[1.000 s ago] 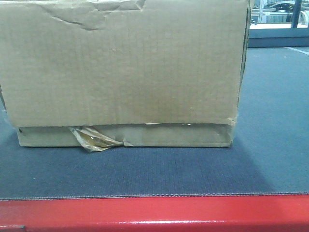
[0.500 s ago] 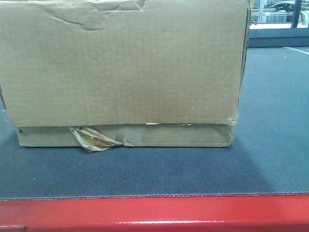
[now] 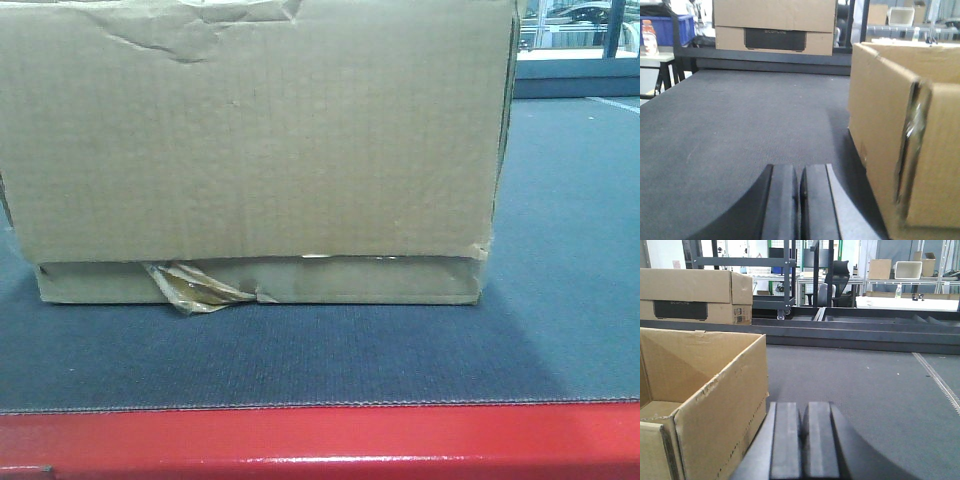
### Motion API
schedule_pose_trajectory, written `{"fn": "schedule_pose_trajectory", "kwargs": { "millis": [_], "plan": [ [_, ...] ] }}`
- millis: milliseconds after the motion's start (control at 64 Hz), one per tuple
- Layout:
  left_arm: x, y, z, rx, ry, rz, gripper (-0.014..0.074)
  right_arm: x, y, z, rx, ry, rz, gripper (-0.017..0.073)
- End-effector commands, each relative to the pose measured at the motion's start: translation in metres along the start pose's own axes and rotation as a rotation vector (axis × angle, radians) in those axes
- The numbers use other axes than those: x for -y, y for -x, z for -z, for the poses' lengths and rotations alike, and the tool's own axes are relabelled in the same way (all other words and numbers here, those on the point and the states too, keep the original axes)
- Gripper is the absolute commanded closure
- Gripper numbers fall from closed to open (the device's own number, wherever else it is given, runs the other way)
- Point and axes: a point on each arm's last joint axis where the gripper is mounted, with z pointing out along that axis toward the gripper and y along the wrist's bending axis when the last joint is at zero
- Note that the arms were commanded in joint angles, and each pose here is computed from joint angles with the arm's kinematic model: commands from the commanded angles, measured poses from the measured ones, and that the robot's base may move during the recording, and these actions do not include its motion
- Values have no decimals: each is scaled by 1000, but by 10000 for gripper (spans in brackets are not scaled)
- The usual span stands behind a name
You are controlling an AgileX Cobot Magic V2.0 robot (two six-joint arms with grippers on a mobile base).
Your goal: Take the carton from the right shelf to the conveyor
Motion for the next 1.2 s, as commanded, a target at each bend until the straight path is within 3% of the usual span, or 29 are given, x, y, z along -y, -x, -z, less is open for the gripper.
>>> {"fn": "schedule_pose_trajectory", "kwargs": {
  "millis": [0,78,938,1188],
  "plan": [
    [-1,-8,-1,111,5,-2,580,0,2,1,29,-4,22,628],
    [-1,-12,-2,67,5,-9,580,0,3,1,30,-4,22,628],
    [-1,-11,-2,75,5,-8,580,0,3,1,32,-4,22,628],
    [-1,-11,-2,75,5,-8,580,10,-31,8,-23,-119,-4,628]
  ]
}}
